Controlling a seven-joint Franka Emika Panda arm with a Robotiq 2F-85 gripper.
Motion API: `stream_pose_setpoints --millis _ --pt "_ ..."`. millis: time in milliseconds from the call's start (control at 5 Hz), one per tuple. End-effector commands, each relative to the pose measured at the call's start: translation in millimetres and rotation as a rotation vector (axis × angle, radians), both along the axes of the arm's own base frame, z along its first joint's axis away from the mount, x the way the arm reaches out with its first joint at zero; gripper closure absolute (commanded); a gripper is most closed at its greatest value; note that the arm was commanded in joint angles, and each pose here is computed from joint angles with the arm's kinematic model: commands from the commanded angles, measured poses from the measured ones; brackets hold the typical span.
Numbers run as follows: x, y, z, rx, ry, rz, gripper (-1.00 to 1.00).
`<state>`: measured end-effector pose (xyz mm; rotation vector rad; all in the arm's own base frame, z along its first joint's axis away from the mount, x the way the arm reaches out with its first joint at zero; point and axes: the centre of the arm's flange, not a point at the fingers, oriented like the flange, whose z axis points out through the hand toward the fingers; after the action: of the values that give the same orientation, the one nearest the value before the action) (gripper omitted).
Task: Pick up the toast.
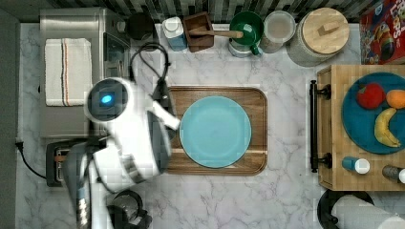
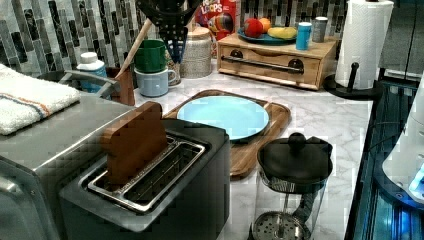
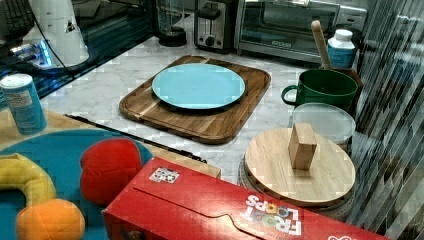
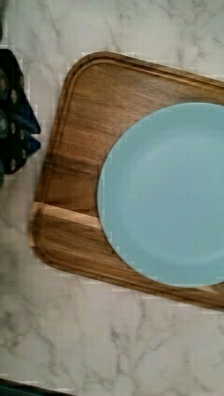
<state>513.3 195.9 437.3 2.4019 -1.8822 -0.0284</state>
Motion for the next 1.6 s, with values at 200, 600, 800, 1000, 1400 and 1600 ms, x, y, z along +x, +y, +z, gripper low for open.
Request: stream_pose_setpoints --millis 200,600,800,1000,1400,1600 --pt "-52.1 103.4 83.7 0.076 -0.107 -0.106 -1.0" --pt "-83.4 138.0 74.2 0.152 -0.069 -0.104 -1.0" --pt "-96.9 155.3 71.2 0.202 -0.048 -0.113 -1.0" --pt "-107.2 180.7 72.0 0.234 -0.021 -0.123 -1.0" --pt "-117.5 234.8 60.3 0.238 -0.023 -0.187 -1.0" --pt "-120.5 252.4 49.9 0.217 -0.011 -0.19 -0.99"
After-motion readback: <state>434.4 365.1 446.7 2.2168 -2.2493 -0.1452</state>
